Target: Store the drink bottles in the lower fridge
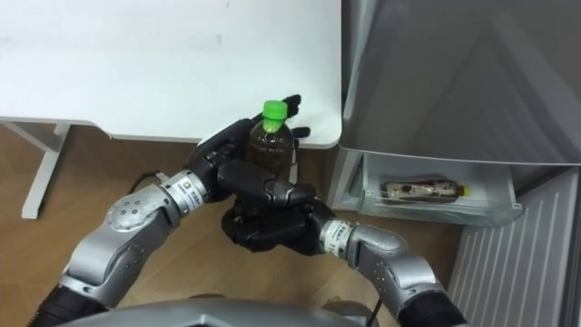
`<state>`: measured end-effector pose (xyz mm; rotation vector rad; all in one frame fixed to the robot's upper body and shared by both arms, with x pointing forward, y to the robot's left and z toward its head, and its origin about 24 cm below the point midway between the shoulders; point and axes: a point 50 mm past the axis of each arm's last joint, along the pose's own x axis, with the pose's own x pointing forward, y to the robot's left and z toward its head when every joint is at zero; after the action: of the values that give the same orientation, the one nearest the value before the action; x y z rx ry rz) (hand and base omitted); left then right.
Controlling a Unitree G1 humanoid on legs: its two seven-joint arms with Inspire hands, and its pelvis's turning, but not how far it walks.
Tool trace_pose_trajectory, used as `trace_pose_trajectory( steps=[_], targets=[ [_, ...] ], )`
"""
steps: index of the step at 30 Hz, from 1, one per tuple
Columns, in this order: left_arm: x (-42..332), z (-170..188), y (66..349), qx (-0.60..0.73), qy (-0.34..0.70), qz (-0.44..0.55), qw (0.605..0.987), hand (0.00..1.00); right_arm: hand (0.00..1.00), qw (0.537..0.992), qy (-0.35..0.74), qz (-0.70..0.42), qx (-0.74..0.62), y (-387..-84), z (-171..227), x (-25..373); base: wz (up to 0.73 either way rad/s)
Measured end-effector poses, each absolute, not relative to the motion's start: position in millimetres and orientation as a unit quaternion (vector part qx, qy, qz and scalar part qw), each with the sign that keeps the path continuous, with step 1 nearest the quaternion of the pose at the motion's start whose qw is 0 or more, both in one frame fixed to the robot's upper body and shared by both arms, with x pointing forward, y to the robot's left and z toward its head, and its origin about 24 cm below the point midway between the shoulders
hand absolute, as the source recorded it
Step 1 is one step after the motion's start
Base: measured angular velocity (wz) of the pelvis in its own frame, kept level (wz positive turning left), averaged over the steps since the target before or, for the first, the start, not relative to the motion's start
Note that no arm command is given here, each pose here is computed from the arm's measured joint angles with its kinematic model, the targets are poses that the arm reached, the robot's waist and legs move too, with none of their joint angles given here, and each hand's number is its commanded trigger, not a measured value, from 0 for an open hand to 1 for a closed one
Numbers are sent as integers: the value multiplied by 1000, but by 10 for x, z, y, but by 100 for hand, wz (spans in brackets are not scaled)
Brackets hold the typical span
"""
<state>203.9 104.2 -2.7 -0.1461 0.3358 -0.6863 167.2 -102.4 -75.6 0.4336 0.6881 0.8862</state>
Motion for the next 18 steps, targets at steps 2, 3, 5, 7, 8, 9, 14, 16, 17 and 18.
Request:
trace_pose_trajectory(
  steps=[2,3,5,7,8,9,14,16,17,18],
  targets=[
    [2044,-19,1047,-58,159,-334,927,0,100,824,324,416,205,-1025,-756,1671,0],
    [2050,-7,1052,-54,155,-334,928,0,100,825,323,416,205,-1029,-755,1674,0],
    [2069,41,1062,-54,138,-330,932,0,100,827,322,412,206,-1041,-753,1682,0],
    [2102,145,1074,-53,106,-321,940,0,100,829,322,408,205,-1059,-755,1688,0],
    [2111,180,1079,-52,98,-319,941,0,100,829,322,408,205,-1061,-755,1689,0],
    [2131,254,1084,-50,78,-317,944,0,100,829,322,408,205,-1063,-755,1689,0],
    [2178,458,1112,-48,21,-295,954,0,100,830,321,407,205,-1069,-754,1693,0],
    [2192,487,1133,-50,12,-281,958,0,100,830,321,407,206,-1069,-753,1693,0],
    [2196,490,1140,-50,11,-278,959,0,100,830,321,407,206,-1069,-753,1693,0],
    [2201,494,1147,-51,9,-272,961,0,100,830,321,407,206,-1069,-754,1692,0]
  ],
)
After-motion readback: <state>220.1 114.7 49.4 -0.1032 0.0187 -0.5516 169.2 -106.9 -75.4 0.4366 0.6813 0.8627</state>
